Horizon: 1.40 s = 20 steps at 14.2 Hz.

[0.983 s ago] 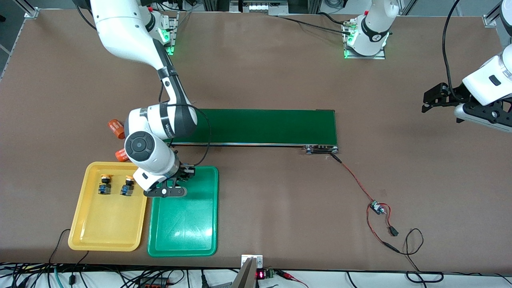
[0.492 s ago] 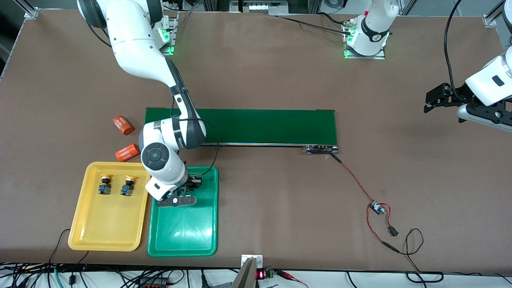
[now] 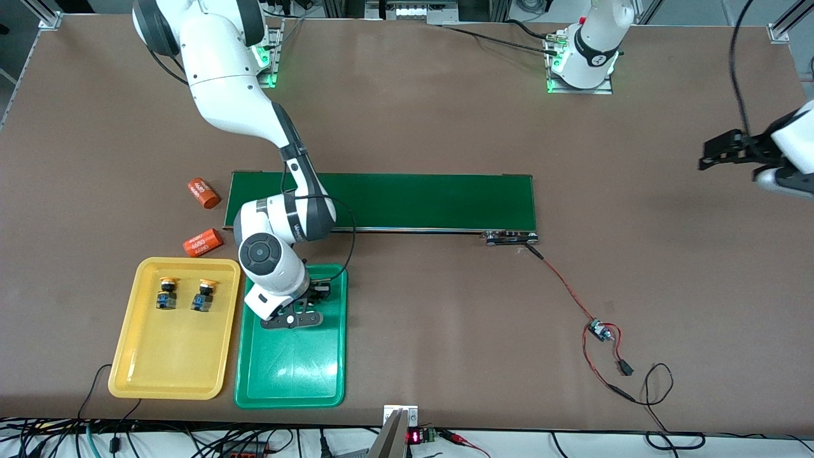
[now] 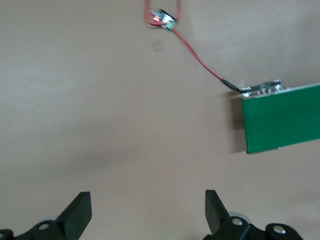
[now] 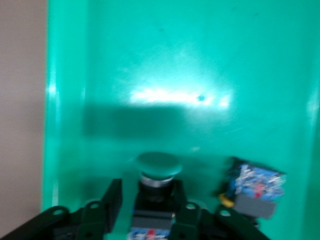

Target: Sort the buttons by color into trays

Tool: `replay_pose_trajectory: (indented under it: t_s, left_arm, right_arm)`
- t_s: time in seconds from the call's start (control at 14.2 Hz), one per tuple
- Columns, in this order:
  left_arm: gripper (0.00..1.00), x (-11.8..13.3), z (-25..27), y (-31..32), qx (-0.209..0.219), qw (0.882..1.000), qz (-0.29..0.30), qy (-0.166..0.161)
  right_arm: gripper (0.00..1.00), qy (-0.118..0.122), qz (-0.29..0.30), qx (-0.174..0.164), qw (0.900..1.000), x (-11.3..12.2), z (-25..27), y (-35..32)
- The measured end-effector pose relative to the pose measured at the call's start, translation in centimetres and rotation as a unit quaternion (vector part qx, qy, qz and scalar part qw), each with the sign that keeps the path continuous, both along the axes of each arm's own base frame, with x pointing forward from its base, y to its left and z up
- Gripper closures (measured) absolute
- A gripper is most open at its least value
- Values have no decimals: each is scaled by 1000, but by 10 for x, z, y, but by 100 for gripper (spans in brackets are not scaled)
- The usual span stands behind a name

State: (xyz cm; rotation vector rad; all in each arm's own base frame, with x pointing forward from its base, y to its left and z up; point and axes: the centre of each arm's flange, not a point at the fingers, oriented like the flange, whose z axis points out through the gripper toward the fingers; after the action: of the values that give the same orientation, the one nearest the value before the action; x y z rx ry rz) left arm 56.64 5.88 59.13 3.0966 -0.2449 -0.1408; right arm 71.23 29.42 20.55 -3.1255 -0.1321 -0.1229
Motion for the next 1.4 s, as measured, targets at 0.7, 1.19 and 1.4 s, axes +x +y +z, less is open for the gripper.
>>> replay_pose_trajectory:
  t_s: [0.7, 1.19, 1.4]
  left_arm:
    - [0, -9, 15, 30, -3, 1000, 5, 3]
    - [0, -6, 5, 31, -7, 1000, -17, 15]
    - [0, -3, 0, 28, -8, 1000, -21, 20]
  right_arm:
    - [0, 26, -63, 8, 998, 10, 187, -89]
    - [0, 28, -111, -23, 993, 4, 259, -185]
    - [0, 17, -112, -14, 993, -1, 295, -243]
